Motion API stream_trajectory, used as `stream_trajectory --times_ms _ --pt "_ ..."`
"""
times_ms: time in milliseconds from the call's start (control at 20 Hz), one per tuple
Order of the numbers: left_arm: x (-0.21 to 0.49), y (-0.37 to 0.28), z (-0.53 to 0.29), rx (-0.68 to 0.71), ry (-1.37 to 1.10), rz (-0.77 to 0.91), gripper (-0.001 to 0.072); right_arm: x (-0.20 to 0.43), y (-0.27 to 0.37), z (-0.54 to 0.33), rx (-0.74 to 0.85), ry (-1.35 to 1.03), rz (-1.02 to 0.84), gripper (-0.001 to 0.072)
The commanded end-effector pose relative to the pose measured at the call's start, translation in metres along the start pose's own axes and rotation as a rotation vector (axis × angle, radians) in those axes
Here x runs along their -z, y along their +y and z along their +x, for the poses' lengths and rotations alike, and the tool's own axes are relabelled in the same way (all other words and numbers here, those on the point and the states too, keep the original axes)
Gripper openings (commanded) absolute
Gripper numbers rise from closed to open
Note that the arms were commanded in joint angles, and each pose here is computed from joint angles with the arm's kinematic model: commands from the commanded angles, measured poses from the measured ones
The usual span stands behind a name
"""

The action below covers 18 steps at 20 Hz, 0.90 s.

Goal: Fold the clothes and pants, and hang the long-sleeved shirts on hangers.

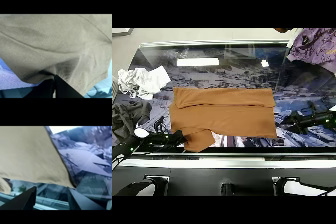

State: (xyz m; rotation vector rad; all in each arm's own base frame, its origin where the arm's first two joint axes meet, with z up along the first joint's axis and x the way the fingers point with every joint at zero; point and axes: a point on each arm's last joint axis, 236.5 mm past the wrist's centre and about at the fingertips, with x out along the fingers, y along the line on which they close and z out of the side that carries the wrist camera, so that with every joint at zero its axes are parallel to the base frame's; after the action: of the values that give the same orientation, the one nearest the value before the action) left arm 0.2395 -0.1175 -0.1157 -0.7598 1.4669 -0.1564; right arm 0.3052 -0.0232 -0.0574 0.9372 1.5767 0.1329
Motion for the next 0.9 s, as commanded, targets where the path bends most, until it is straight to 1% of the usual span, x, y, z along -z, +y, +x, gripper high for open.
stream_trajectory --times_ms 0,250,850 --pt "0.000 -0.001 0.000 0.001 0.000 0.000 0.0021 0.017 -0.019 0.025 0.005 0.058 0.030 0.0462" --pt "0.000 -0.001 0.000 0.002 0.000 -0.001 0.0021 0.025 -0.017 0.041 -0.045 0.062 0.040 0.0459" --pt "0.000 -0.001 0.000 0.002 0.000 -0.004 0.0021 0.032 -0.030 0.054 -0.023 0.065 0.056 0.0455"
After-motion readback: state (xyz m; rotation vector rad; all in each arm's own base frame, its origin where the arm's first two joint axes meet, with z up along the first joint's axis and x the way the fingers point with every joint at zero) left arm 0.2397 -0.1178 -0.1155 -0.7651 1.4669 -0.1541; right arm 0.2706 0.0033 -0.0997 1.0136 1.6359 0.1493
